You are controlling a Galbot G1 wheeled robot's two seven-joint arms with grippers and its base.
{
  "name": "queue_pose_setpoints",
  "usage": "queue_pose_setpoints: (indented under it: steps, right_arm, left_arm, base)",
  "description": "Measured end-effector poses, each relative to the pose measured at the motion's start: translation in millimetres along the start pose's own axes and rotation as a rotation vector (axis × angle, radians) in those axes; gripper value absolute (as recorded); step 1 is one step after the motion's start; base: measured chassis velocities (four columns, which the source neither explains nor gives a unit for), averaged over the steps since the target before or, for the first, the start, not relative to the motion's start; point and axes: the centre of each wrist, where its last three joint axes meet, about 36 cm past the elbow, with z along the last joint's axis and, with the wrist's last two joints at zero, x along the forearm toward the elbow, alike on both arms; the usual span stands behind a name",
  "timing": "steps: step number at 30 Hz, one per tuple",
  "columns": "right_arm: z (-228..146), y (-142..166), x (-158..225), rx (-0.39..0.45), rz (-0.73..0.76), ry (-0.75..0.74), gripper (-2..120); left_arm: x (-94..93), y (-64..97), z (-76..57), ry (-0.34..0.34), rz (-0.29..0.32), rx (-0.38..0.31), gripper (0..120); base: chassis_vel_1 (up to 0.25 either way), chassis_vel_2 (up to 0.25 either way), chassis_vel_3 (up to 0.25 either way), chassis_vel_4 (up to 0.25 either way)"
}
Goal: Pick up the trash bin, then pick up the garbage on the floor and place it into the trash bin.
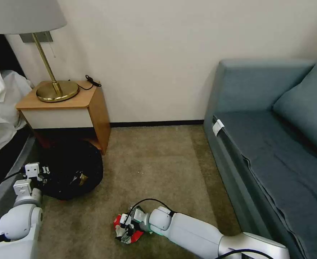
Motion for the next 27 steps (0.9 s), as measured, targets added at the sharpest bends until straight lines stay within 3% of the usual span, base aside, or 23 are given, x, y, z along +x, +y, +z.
queue_pose_setpoints:
  steps: [13,23,25,27]
  right_arm:
    - [12,-8,-2,-0.002,0.011,0.032,100]
    - [11,-12,-2,0.000,0.002,0.032,67]
    - [11,-13,-1,0.000,0.003,0.032,55]
    - [11,-13,-1,0.000,0.003,0.032,52]
  left_arm:
    - [-2.6,0.0,1.6,0.001,0.000,0.002,4]
    - [-3.5,0.4,0.8,-0.002,0.001,0.002,4]
    - [-4.0,0.6,1.4,-0.001,0.002,0.001,4]
    - [-4.1,0.7,1.6,0.000,0.002,0.001,4]
  base:
    - [0.000,0.000,0.000,0.000]
    - [0.000,0.000,0.000,0.000]
    - [0.000,0.000,0.000,0.000]
    - [0.000,0.000,0.000,0.000]
